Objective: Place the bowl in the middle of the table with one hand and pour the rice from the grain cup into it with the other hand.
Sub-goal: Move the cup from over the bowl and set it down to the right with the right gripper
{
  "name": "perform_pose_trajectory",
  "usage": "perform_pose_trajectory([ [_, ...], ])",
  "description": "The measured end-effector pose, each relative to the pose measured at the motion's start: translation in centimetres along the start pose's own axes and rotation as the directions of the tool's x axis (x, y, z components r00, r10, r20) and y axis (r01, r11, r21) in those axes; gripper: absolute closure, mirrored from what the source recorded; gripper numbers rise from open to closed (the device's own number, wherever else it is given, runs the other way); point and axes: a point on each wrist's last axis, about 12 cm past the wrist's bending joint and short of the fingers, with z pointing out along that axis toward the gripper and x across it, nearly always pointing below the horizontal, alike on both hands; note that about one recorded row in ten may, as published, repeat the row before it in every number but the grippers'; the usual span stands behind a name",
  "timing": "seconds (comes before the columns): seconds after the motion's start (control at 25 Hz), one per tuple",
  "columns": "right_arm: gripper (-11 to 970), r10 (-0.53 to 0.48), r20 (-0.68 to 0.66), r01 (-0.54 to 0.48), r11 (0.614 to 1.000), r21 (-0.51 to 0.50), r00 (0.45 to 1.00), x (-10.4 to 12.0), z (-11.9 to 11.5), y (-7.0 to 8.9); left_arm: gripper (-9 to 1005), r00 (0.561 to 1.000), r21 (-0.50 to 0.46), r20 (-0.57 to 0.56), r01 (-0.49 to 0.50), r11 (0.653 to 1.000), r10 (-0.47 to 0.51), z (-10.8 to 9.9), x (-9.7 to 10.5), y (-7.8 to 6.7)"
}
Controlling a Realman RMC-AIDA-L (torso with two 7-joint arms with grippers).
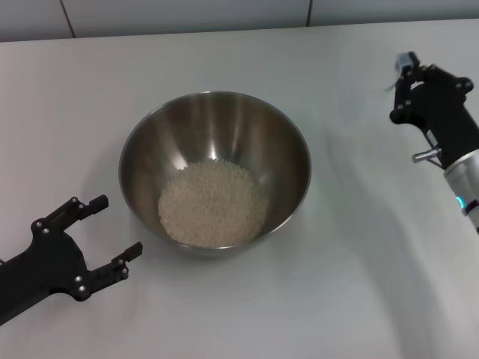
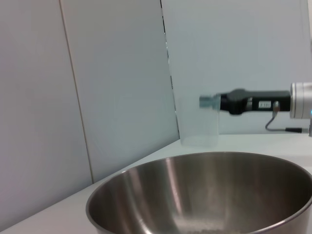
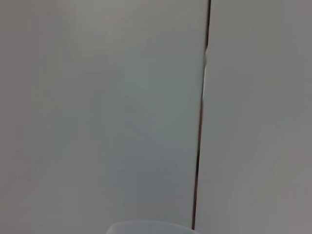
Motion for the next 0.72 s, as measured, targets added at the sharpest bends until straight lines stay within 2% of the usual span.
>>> perform_pose_trajectory([
  [0.28,932,-0.011,-0.147,0.006,0.999,-0.034,0.989,1.4,1.0,0.5,169,1.0,-0.001,0.001,-0.001,1.0,0.001,0.0,0.0,0.1],
  [0.72,890,-0.042,-0.211,0.023,0.996,-0.09,0.977,1.9,1.8,1.1,169,1.0,0.002,0.001,-0.001,1.0,0.001,0.1,0.0,0.0],
])
